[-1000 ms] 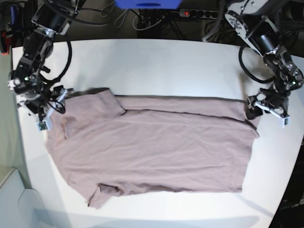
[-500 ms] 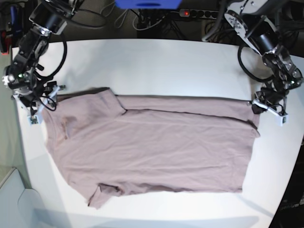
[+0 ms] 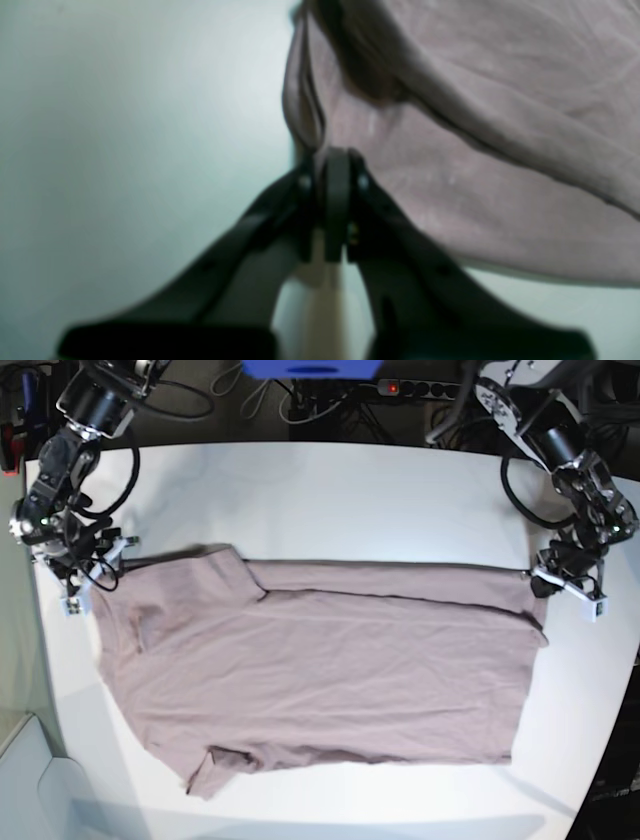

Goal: Layout the t-shirt on the table in an organized manner, then fold the t-shirt properly
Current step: 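Lower the collar-end edge with both grippers, drawing it toward the hem, then lift the shirt edge with both grippers and drag it back, flattening the shirt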

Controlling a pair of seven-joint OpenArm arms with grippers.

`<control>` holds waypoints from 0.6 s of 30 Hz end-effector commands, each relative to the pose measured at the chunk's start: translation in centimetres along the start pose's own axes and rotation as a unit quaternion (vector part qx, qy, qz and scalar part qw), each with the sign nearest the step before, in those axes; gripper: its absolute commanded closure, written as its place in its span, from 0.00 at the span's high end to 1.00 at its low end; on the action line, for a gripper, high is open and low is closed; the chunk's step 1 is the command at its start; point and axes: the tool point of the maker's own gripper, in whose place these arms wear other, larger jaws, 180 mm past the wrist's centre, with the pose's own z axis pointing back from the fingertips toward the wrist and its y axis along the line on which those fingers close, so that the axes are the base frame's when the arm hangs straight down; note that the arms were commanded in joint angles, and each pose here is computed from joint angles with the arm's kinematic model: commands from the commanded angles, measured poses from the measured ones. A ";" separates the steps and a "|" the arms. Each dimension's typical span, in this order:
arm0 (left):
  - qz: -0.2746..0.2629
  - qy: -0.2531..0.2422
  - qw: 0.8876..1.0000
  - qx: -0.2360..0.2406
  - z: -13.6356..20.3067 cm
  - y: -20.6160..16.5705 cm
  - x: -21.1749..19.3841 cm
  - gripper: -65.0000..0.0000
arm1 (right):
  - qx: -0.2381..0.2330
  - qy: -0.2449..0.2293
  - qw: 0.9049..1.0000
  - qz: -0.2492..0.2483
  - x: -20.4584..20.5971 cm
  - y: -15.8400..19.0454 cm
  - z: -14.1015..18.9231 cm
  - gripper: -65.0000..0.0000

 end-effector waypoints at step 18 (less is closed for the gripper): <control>-0.029 -0.013 0.999 0.028 2.0 2.0 1.3 0.01 | -0.053 -0.051 0.996 0.044 2.6 -1.9 4.1 0.00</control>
